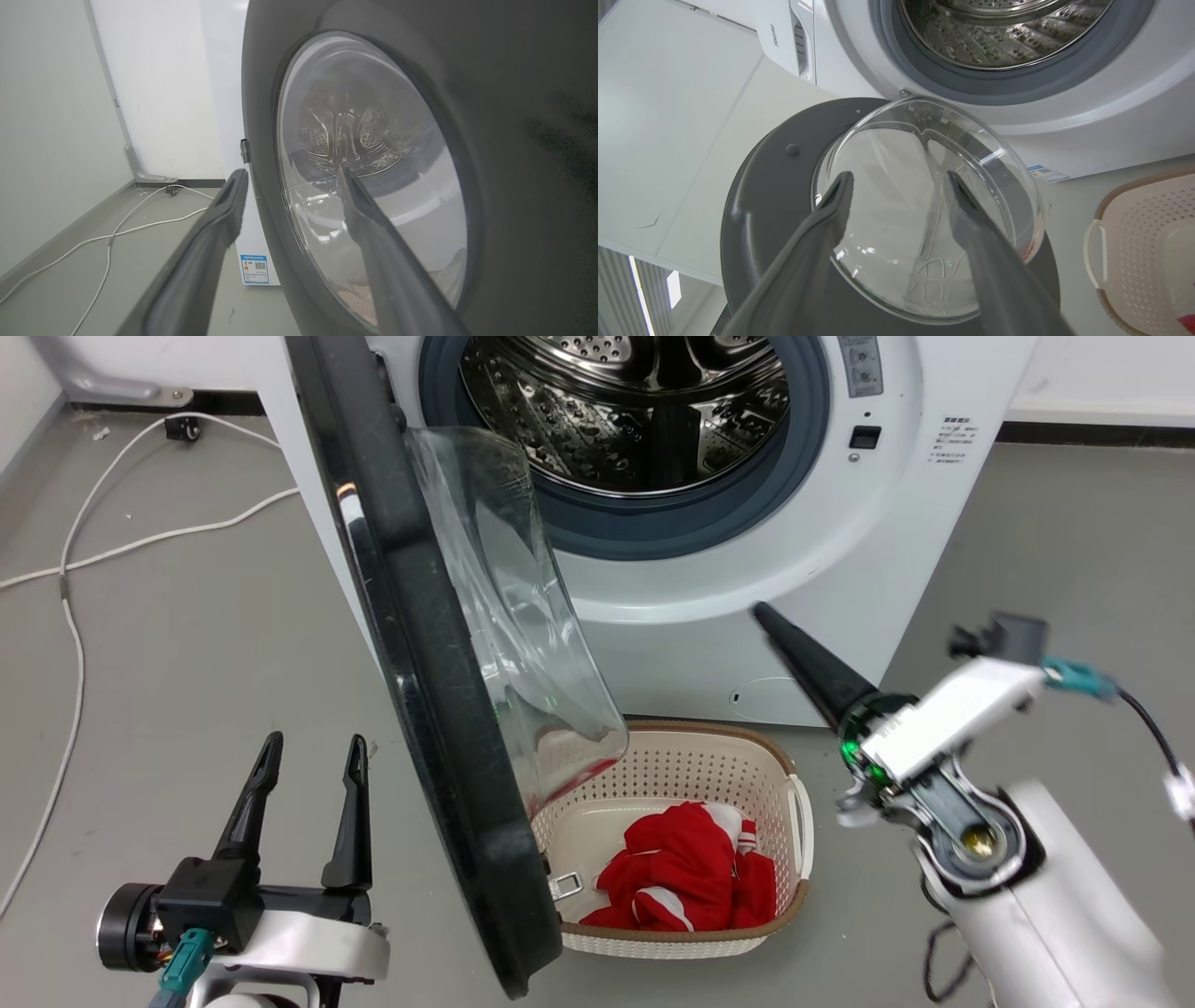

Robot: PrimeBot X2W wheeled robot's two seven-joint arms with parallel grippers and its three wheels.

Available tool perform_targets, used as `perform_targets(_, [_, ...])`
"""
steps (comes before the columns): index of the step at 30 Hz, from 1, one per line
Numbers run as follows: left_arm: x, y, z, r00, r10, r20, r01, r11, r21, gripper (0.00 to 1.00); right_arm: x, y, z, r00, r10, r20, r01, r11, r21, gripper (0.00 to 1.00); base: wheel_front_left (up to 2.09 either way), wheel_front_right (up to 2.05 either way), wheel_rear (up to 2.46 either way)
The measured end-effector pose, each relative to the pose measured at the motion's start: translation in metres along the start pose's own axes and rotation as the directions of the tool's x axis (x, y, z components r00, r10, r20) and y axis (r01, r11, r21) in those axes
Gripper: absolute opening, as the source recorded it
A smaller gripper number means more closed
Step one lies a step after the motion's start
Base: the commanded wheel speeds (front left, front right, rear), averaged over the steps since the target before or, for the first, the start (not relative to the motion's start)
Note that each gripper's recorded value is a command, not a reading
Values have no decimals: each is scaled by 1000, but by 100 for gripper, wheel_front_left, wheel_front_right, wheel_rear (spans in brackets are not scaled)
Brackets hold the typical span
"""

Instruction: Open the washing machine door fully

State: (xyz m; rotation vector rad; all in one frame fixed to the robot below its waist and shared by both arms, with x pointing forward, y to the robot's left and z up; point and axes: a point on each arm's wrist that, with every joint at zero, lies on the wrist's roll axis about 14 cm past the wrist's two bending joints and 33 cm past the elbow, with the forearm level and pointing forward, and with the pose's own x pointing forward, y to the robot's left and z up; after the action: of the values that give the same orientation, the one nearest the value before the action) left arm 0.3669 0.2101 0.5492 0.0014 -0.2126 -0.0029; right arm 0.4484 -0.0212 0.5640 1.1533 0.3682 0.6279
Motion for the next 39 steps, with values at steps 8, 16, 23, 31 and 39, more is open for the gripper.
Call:
perform_targets(8, [-2, -1, 3, 1000, -7, 8, 7, 1000, 2, 100, -74, -66, 46, 894, -164, 417, 282, 929, -239, 100, 0, 0, 0])
perform_targets(16, [-3, -4, 4, 1000, -17, 10, 17, 1000, 2, 100, -127, -62, 87, 785, -107, 610, 519, 651, -554, 100, 0, 0, 0])
perform_targets(23, [-3, -5, 5, 1000, -26, 14, 25, 1000, 6, 100, -140, -4, 80, 803, 68, 593, 541, 334, -772, 100, 0, 0, 0])
perform_targets(31, [-3, -5, 8, 999, -28, 21, 28, 1000, 13, 100, -154, -20, 49, 835, -1, 550, 520, 324, -790, 100, 0, 0, 0])
perform_targets(39, [-3, -6, 8, 999, -31, 20, 31, 999, 16, 100, -158, -34, 43, 836, -48, 546, 527, 343, -777, 100, 0, 0, 0])
